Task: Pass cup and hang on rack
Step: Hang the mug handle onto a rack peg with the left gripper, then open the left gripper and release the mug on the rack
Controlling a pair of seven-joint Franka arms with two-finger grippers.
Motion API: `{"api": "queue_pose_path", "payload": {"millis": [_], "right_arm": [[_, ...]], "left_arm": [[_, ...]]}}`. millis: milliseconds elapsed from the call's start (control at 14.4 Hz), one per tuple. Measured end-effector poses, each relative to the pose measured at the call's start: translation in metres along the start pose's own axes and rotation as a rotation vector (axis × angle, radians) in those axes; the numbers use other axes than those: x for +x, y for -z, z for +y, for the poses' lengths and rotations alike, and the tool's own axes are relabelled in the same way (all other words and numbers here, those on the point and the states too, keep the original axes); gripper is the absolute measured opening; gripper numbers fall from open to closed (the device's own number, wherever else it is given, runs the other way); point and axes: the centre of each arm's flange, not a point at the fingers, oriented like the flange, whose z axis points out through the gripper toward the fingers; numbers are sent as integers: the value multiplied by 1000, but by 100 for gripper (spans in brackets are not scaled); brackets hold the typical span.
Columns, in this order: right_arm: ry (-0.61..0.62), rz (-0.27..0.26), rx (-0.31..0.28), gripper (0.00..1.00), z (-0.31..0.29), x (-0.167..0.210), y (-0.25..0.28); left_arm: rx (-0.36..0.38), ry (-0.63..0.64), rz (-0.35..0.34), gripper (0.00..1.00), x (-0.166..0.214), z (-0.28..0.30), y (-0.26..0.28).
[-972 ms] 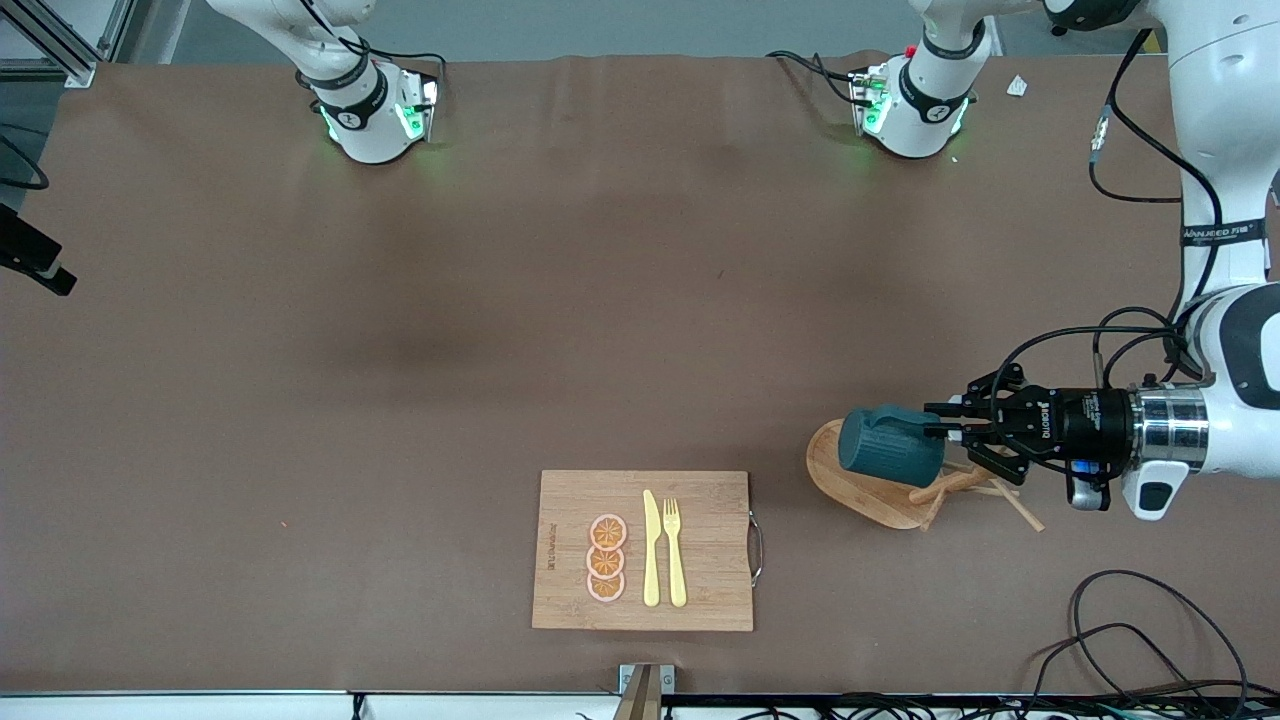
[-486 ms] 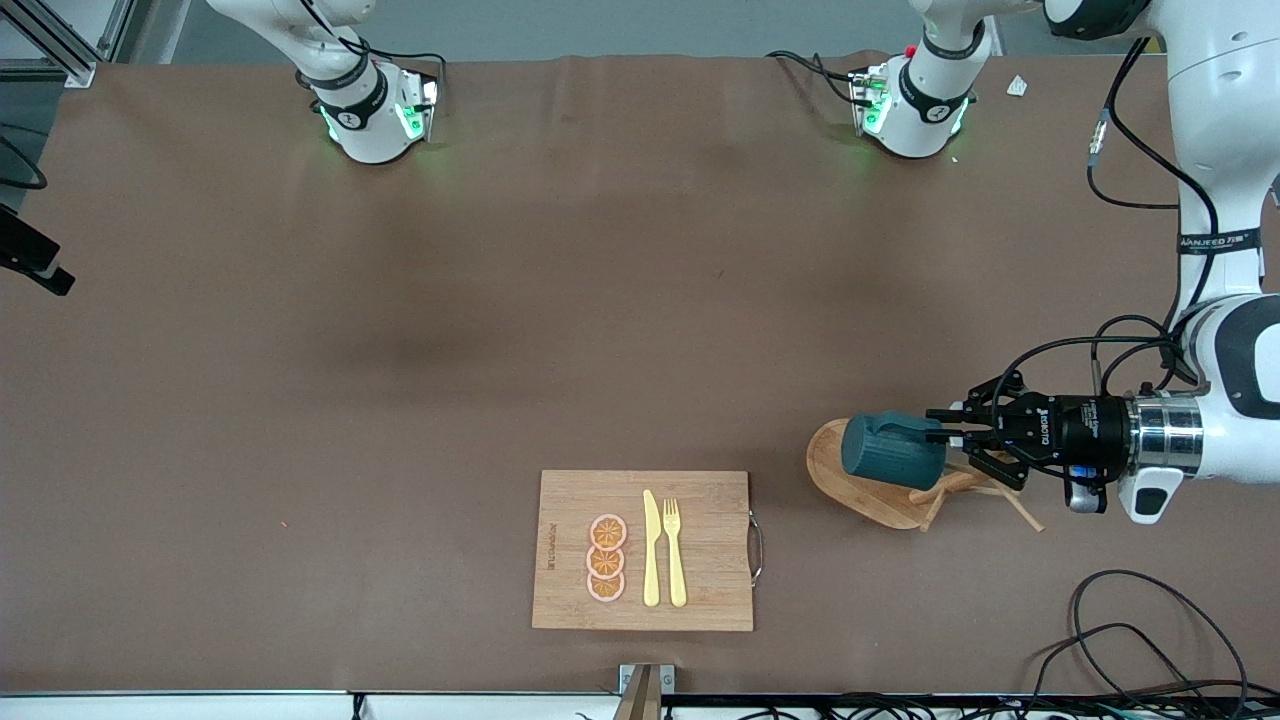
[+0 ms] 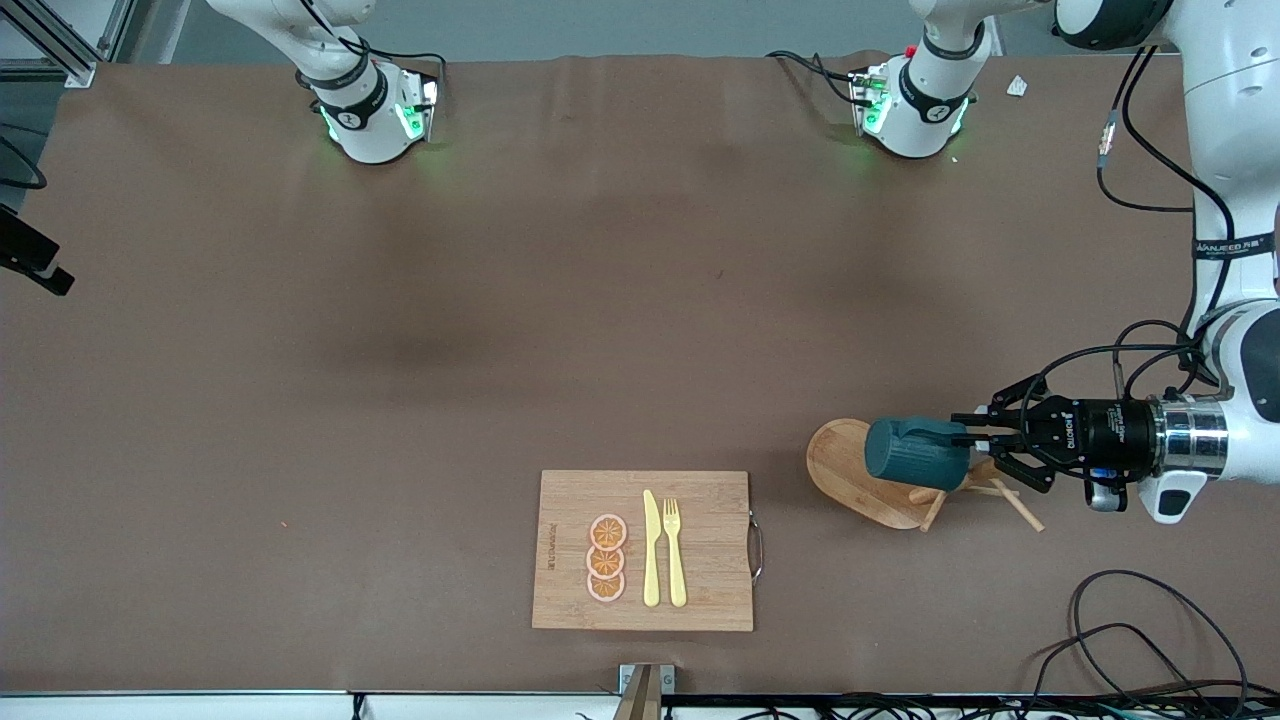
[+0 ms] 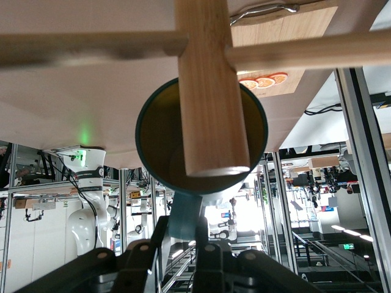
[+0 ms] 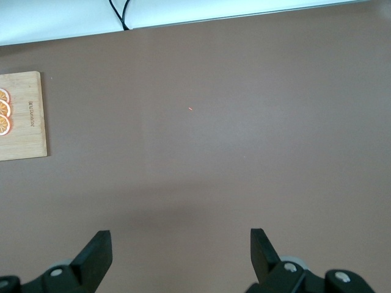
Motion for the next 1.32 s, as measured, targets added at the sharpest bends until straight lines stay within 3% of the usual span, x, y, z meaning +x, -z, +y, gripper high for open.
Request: {"api": "queue_pose_path", "payload": {"millis": [1319], "right_arm": [[-23, 21, -4, 100, 13, 1, 10]], "left_arm": [[-31, 47, -9, 21, 36, -8, 20]]}}
